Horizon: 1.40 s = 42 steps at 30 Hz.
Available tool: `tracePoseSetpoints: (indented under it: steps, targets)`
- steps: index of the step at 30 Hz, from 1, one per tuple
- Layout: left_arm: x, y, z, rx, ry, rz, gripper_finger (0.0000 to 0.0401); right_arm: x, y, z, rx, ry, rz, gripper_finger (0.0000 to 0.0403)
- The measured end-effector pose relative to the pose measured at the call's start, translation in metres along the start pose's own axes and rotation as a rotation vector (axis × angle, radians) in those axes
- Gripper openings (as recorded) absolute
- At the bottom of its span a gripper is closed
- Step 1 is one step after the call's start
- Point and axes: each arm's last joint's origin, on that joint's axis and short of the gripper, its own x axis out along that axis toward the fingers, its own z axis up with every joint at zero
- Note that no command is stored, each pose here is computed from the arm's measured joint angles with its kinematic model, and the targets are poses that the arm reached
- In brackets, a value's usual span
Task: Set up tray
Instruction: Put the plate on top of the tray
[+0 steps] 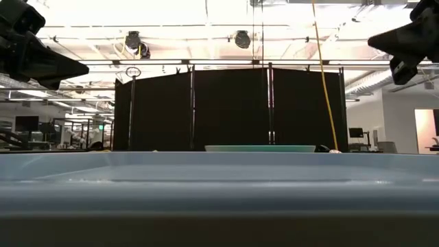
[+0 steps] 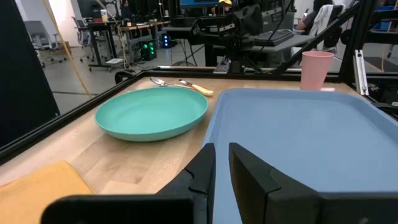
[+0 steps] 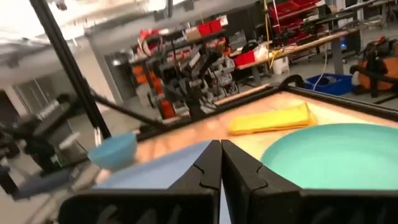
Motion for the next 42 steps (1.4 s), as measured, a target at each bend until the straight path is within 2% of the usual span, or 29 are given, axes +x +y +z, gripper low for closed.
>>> tracePoseSetpoints:
  steps: [2,4,9,11,13,15,18,21,24,28,33,38,42]
  targets:
    - [0.000,0.000,0.000,0.000,0.000,0.000,0.0051,0.000,0.000,0.001,0.014,-0.002,0.012,0.0000]
    - [0.000,0.000,0.000,0.000,0.000,0.000,0.0051,0.000,0.002,0.000,0.048,0.016,0.079,0.0000]
    - [0.000,0.000,0.000,0.000,0.000,0.000,0.0051,-0.001,0.014,0.005,0.205,0.007,0.388,0.0000]
    - [0.000,0.000,0.000,0.000,0.000,0.000,0.0051,0.000,0.015,-0.003,0.136,0.072,0.412,0.0000]
    - [0.000,0.000,0.000,0.000,0.000,0.001,0.0051,0.001,0.014,-0.012,0.086,0.142,0.388,0.0000]
    - [0.000,0.000,0.000,0.002,0.002,0.000,0.0051,0.002,0.016,-0.012,0.109,0.140,0.379,0.0000]
    - [0.000,0.000,0.000,-0.001,0.000,-0.001,0.0051,0.003,0.017,-0.014,0.033,0.136,0.374,0.0000]
    - [0.000,0.000,0.000,-0.001,-0.001,-0.001,0.0051,0.004,0.021,-0.015,-0.049,0.143,0.428,0.0000]
    - [0.000,0.000,0.000,0.000,0.000,0.000,0.0051,0.007,0.022,-0.021,-0.216,0.176,0.401,0.0001]
    - [0.000,0.000,0.000,0.000,0.001,0.000,0.0051,0.023,0.034,-0.003,-0.371,0.195,0.286,0.0015]
    - [0.000,0.000,0.000,0.000,0.001,0.000,0.0051,0.062,0.045,0.010,-0.504,0.390,0.130,0.0052]
    - [0.000,0.000,0.000,0.000,0.000,0.000,0.0051,0.113,0.054,0.014,-0.555,0.718,0.116,0.0084]
    - [0.000,0.000,0.000,0.000,0.000,0.000,0.0051,0.149,0.051,0.009,-0.658,0.912,0.050,0.0099]
